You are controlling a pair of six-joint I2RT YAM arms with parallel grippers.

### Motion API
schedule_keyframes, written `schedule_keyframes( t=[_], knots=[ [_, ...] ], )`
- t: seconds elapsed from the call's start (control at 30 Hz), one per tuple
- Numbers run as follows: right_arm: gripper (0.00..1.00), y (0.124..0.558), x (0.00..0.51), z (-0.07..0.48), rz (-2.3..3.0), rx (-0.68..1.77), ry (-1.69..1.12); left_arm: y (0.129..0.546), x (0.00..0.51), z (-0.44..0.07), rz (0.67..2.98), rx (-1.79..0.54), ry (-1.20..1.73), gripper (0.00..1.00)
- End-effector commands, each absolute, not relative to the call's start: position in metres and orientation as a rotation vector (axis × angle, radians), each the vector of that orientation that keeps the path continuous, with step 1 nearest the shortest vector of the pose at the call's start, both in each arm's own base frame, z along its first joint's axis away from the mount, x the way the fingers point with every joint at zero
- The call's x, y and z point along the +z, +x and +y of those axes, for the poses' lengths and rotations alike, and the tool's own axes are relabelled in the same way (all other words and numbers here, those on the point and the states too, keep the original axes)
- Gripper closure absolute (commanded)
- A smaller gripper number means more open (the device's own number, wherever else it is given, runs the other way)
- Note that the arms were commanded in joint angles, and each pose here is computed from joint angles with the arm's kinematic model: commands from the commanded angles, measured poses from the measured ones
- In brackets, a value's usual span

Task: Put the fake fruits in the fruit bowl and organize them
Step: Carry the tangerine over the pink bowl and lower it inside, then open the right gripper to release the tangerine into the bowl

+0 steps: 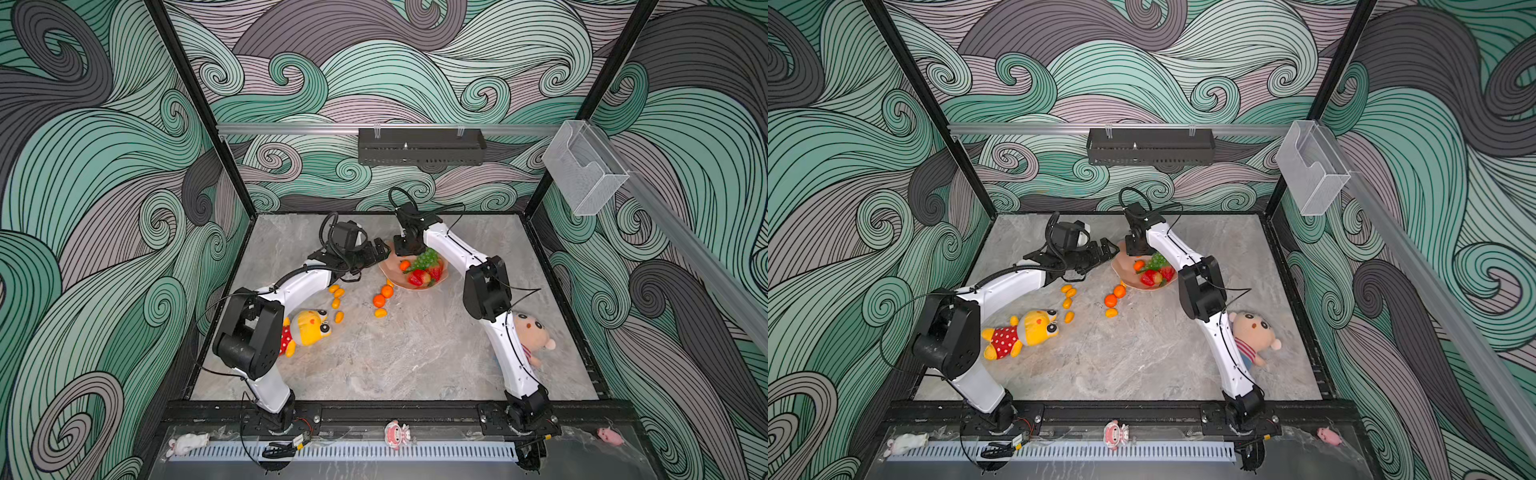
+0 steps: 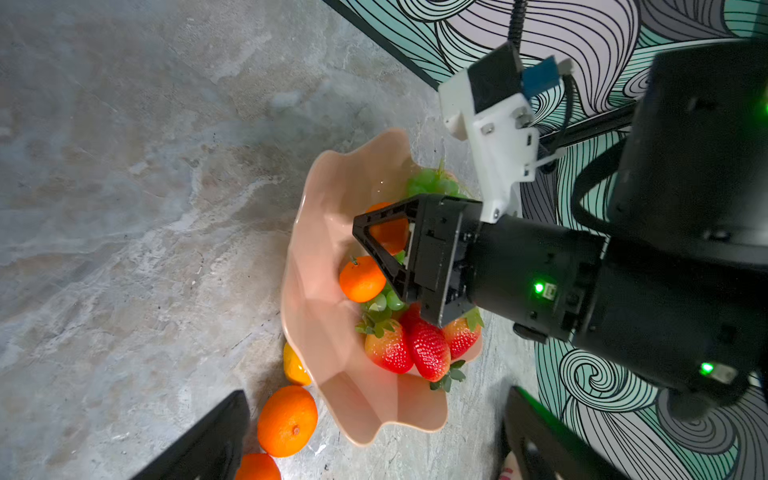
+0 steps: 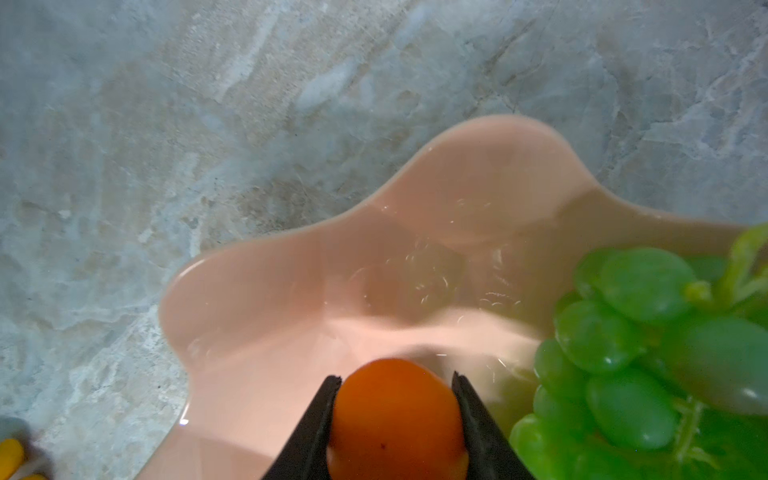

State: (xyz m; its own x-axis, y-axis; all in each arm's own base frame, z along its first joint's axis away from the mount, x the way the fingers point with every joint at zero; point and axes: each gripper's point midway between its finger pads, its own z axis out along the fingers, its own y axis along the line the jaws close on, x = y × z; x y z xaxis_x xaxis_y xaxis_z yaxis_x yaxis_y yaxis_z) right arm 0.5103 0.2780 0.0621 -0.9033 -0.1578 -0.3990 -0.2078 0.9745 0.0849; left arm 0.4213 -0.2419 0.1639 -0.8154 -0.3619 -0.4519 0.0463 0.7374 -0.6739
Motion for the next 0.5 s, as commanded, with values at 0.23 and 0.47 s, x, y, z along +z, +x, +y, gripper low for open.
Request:
schedule_keyframes(
  t=[0.23,0.47],
  knots=[
    [0.58,0.5097,0.0507,0.2729,2.752,0.121,-0.298,0.4288,0.1735,-0.2458,2.339,-0.958,-0.195,0.01],
    [0.52,0.5096,0.0579,0.2733,2.742,0.127,-0.306,0.4257,0.1746,-0.2452,2.345,-0.957,-0.193,0.02]
  ],
)
